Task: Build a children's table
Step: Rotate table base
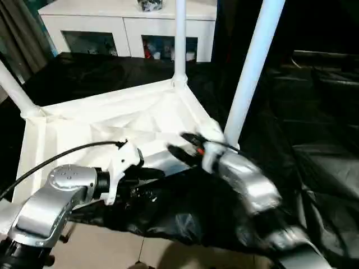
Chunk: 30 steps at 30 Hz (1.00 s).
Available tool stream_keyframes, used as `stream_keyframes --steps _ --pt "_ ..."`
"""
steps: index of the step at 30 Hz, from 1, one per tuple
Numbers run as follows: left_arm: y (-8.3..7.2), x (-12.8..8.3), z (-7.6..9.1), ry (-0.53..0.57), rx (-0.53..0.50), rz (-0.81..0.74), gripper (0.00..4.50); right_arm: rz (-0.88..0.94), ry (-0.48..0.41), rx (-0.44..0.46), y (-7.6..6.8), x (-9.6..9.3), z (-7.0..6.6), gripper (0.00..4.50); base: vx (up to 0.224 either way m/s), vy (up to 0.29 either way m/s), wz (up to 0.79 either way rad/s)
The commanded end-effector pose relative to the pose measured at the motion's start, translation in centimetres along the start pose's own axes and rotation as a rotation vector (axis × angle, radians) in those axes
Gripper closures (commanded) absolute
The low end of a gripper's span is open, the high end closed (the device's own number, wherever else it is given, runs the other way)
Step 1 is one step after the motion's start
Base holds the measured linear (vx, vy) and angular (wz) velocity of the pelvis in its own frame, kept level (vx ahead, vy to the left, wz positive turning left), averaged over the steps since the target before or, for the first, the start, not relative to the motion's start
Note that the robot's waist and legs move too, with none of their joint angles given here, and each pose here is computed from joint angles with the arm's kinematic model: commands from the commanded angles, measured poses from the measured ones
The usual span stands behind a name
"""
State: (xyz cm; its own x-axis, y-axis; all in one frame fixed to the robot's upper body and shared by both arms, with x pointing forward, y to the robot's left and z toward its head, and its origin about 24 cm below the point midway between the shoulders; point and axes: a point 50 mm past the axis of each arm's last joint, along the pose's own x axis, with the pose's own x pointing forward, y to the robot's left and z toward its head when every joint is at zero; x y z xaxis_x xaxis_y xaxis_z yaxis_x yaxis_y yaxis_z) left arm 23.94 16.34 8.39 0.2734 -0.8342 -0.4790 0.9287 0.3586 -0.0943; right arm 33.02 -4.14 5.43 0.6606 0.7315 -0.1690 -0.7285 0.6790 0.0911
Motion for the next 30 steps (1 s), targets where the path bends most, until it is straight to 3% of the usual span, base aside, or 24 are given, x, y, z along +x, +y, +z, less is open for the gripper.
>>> stream_keyframes --steps 1,9,16,20,24,30 --pt "-0.1 0.0 -0.5 0.054 0.007 0.019 1.07 -0.094 0.013 0.007 -0.9 0.4 -0.1 1.38 0.000 0.000 0.00" --pt "-0.5 0.3 -1.6 0.153 0.042 0.034 1.07 -0.419 -0.009 0.053 -4.6 0.7 1.4 1.38 0.000 0.000 0.00" --pt "-0.5 0.4 -2.1 0.188 0.055 0.050 1.07 -0.510 -0.013 0.048 -6.1 0.2 1.6 1.38 0.000 0.000 0.00" --pt "0.4 0.4 -2.4 0.227 0.089 0.115 1.07 -0.576 -0.006 0.006 -7.4 -0.5 1.8 1.38 0.000 0.000 0.00" --pt "2.3 0.3 -2.1 0.227 0.133 0.249 1.07 -0.658 0.002 -0.003 -9.4 -2.2 1.6 1.38 0.000 0.000 0.00" --pt "3.0 0.3 -1.6 0.199 0.156 0.293 1.07 -0.787 0.016 -0.012 -12.5 -5.4 1.3 1.38 0.000 0.000 0.00"
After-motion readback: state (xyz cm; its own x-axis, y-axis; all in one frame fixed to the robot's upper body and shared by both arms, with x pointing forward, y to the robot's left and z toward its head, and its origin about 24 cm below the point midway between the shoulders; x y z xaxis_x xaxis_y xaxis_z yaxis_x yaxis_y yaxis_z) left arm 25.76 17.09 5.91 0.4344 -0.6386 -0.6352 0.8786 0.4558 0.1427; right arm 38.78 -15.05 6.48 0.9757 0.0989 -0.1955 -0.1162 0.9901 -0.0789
